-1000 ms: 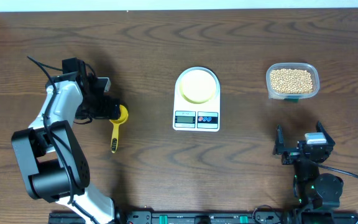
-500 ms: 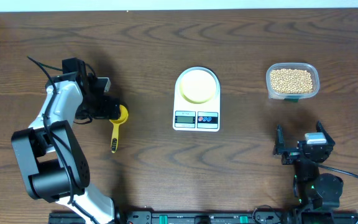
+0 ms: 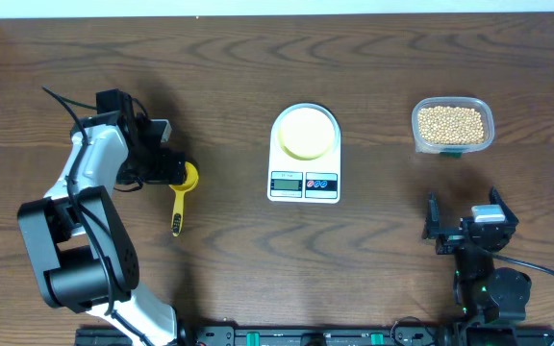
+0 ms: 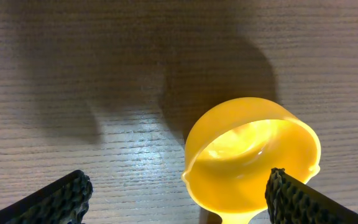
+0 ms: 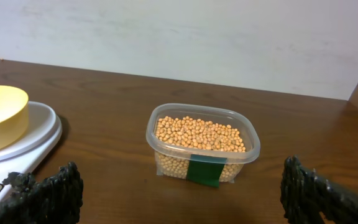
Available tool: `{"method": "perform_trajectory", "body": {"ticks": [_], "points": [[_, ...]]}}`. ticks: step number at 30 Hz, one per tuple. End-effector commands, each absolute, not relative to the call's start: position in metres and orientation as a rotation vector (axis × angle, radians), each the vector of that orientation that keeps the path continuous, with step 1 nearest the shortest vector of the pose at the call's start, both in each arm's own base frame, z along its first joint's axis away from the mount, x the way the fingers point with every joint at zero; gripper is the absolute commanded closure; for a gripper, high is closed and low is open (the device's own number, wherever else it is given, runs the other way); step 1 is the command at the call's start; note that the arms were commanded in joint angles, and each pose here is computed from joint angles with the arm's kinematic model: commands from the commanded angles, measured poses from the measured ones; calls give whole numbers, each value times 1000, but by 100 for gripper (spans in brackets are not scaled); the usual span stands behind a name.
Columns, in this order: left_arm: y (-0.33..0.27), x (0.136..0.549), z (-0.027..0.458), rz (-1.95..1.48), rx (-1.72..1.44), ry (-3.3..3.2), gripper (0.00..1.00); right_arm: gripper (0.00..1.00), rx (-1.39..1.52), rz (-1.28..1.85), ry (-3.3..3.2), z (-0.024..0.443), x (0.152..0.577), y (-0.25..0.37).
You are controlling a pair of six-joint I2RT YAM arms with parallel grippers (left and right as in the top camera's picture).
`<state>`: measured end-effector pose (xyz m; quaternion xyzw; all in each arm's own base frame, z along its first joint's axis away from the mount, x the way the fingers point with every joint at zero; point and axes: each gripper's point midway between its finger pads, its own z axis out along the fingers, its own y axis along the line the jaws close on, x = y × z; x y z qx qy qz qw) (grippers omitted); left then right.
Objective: Scoop item into bowl and weigh 50g on scale
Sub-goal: 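Close the left gripper on the yellow scoop's rim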
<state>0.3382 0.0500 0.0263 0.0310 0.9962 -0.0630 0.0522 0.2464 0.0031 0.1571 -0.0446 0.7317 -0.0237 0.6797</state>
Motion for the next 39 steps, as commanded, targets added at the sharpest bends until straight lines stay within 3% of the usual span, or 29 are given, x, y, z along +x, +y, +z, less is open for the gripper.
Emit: {"method": "perform_trajectory", "body": {"ticks": [1,39], "points": [[52,332,17,-189,104,3059,9,1,-87,-71,1643,157,246,-1],[53,331,13,-189,103,3072,9,1,-87,-71,1644,157,246,-1]]}}
